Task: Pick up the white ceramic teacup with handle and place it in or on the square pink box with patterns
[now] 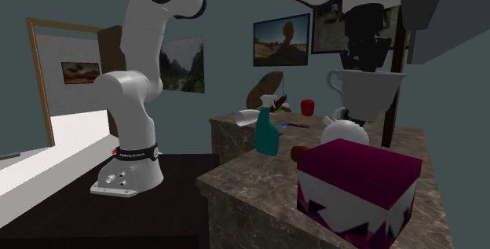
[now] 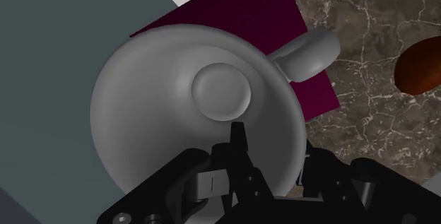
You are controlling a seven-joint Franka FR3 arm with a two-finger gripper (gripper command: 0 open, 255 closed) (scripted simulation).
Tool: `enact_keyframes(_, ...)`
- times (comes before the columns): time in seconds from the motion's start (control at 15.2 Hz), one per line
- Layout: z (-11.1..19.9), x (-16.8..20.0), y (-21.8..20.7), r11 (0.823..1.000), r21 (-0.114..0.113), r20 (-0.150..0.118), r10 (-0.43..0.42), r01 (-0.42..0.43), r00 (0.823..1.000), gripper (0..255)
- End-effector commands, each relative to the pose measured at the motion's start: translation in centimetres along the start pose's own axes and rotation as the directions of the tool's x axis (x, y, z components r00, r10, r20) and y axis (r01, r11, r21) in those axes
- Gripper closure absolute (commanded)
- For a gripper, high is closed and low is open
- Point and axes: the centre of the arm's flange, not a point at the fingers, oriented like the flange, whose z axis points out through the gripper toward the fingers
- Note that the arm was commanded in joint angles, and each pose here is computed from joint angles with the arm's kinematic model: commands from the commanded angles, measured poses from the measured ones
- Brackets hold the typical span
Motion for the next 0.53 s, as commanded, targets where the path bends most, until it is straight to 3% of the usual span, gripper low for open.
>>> enact_keyframes(0.0, 0.8, 0.3, 0.1, 1.000, 0.000, -0.001, -0.001, 0.001, 1.000, 255)
enact_keyframes(0.46, 4.4, 0.3, -0.3, 1.000, 0.000, -0.001, -0.001, 0.001, 1.000, 255)
